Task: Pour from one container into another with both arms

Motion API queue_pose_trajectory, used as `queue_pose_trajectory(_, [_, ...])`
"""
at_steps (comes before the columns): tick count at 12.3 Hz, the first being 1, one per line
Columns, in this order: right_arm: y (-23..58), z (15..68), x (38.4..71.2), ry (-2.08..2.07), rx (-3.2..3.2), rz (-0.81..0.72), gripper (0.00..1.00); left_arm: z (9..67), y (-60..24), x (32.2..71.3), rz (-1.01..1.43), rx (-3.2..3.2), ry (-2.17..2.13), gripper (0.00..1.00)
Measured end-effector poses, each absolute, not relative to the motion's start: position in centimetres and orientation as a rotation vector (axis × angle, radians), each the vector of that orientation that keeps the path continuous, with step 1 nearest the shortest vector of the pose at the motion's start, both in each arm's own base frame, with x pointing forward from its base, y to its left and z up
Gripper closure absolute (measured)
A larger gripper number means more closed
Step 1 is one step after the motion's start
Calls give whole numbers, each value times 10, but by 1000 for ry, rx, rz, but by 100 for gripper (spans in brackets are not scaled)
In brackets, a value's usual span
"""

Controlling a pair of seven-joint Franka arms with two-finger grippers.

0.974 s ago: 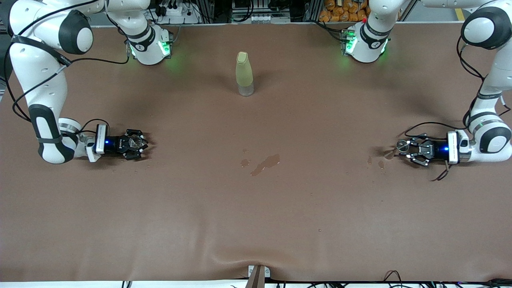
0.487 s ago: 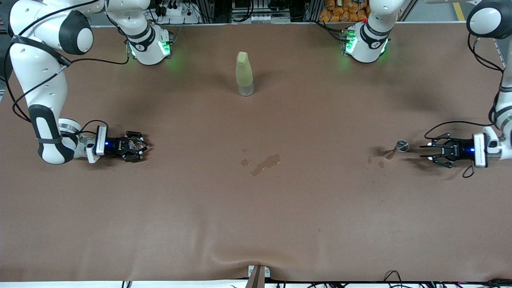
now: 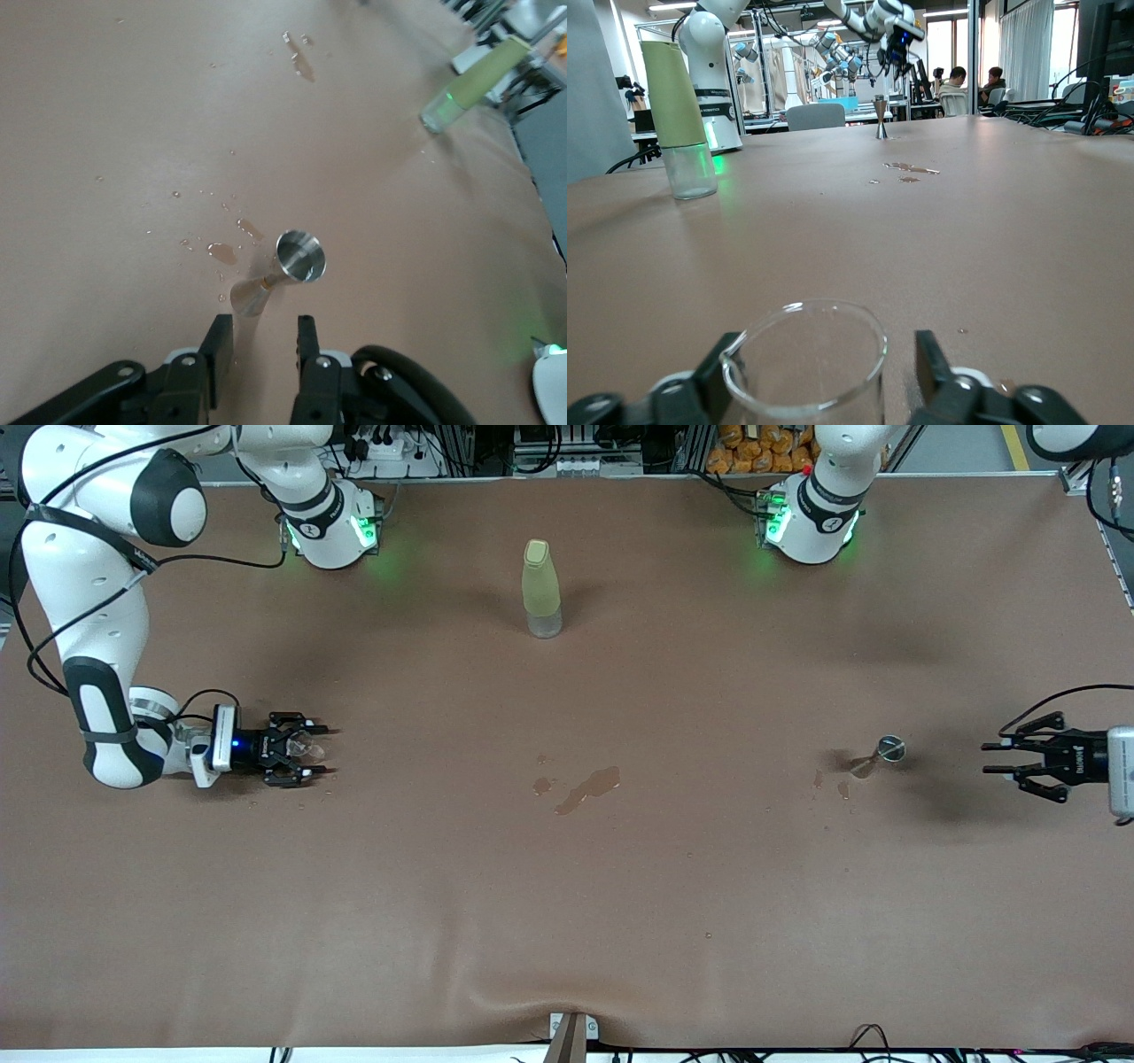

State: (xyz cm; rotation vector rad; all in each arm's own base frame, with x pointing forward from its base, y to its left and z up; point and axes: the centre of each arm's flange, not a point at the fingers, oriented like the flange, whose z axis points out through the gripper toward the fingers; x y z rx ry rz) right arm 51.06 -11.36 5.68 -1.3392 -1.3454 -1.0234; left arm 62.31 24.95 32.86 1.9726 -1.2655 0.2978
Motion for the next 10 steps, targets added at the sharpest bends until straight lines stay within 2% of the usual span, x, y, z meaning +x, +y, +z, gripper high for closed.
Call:
queue_pose_trajectory(1, [-116, 57, 511, -1344, -1345, -1022, 9, 351, 247, 624, 283, 2022, -1243, 63])
queue_pose_trajectory(2, [-120, 58, 511, -1342, -1358, -1017, 1, 373, 248, 623, 277, 2071, -1221, 63])
queue_pose_trajectory(5, [-154, 76, 516, -1370, -1423, -929, 0, 439, 253, 613, 254, 2229, -1131, 63])
queue_pose_trajectory(7, [-181, 106, 526, -1388, -1499, -804, 0, 474, 251, 604, 182, 2357, -1050, 63])
queue_pose_trajectory(10, [-212, 161, 542, -1352, -1670, -564, 0, 488, 249, 601, 84, 2491, -769, 59])
